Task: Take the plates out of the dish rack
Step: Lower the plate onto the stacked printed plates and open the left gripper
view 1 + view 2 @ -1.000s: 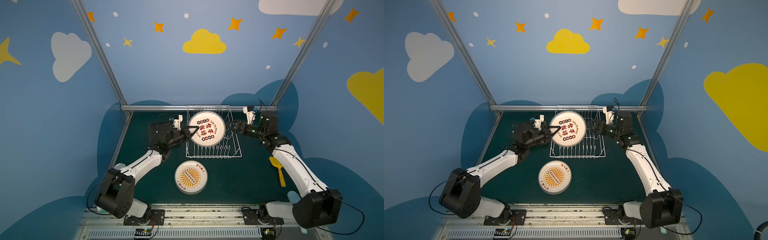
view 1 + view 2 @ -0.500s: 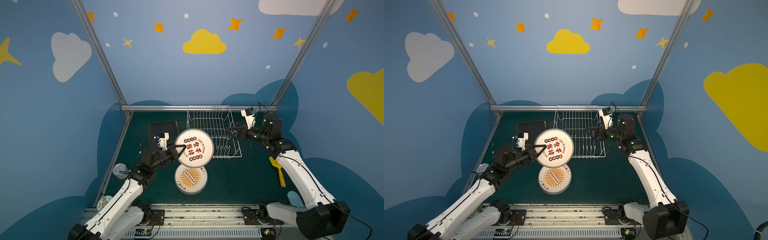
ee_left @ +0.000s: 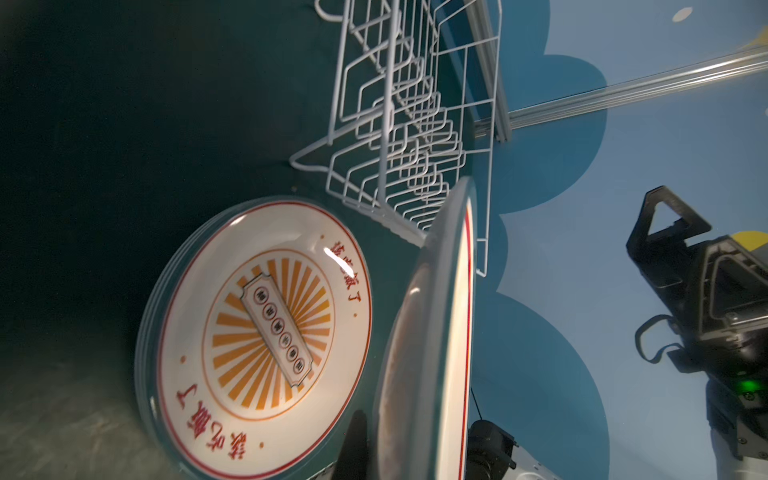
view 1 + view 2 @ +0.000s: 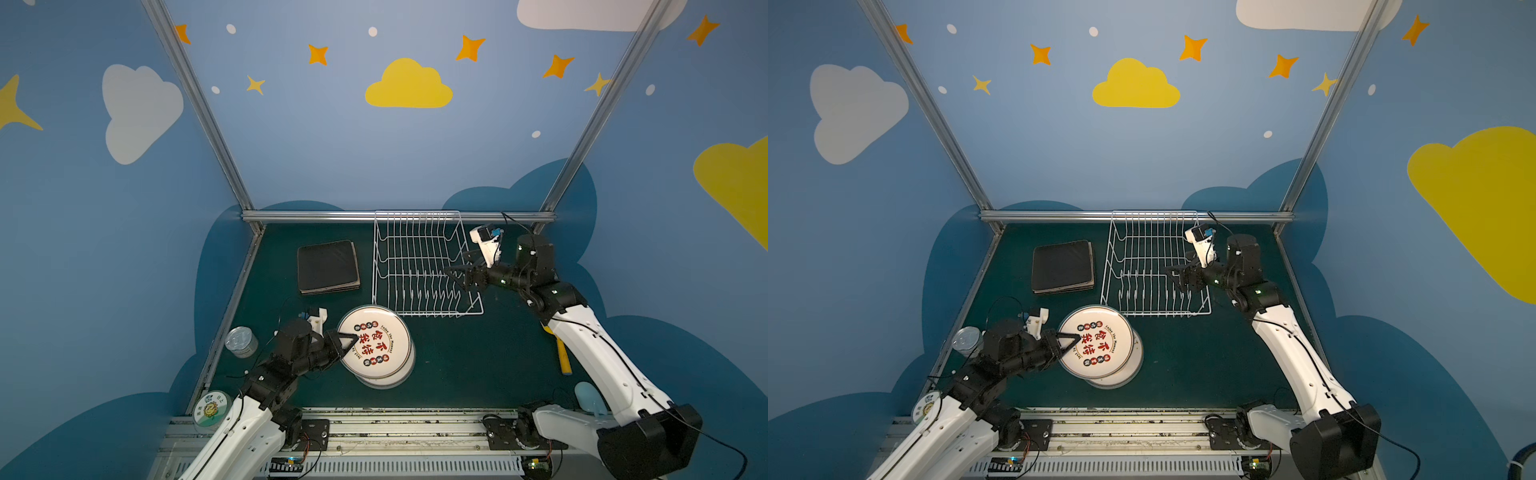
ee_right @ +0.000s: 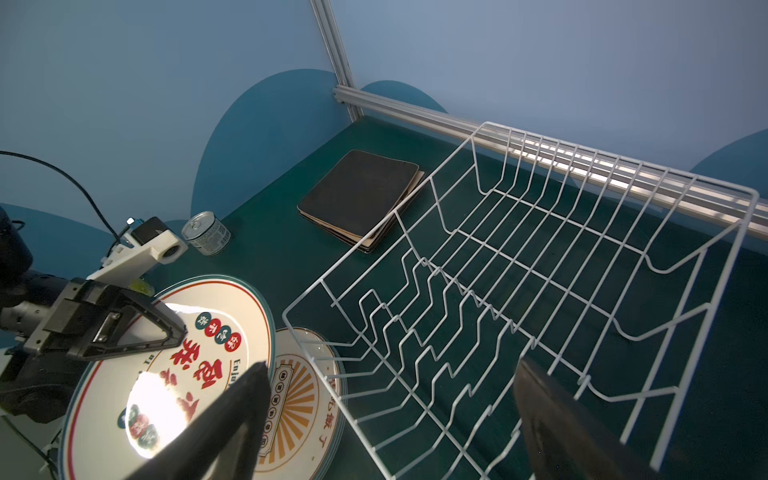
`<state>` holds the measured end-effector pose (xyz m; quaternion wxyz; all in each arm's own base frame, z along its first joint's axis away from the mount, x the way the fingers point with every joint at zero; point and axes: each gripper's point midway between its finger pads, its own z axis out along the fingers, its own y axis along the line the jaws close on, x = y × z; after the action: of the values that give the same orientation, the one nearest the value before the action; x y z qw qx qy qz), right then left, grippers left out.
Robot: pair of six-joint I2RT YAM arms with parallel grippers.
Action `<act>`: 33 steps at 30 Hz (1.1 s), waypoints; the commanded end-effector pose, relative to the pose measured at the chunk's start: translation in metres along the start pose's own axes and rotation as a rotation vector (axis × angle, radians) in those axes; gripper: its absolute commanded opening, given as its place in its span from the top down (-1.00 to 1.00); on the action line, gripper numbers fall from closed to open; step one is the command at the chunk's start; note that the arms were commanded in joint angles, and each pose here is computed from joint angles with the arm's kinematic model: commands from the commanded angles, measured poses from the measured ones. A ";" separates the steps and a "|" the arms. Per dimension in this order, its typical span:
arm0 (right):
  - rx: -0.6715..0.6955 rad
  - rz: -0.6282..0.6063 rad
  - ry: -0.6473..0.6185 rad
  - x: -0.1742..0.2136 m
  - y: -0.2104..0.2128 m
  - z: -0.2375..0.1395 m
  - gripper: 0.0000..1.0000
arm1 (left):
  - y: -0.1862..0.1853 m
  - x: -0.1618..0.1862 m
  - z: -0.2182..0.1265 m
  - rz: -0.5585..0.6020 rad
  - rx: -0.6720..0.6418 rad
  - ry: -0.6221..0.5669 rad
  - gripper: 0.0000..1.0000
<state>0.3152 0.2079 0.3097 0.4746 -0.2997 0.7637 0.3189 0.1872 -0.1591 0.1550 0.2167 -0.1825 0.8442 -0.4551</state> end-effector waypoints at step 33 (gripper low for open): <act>-0.035 -0.091 0.104 0.024 0.018 0.011 -0.82 | 0.075 0.013 0.048 -0.150 -0.127 0.054 0.69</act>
<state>0.3034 0.2207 0.2895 0.4516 -0.3450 0.7683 0.2945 0.1873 -0.1555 0.0584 0.1408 -0.2533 0.8663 -0.4068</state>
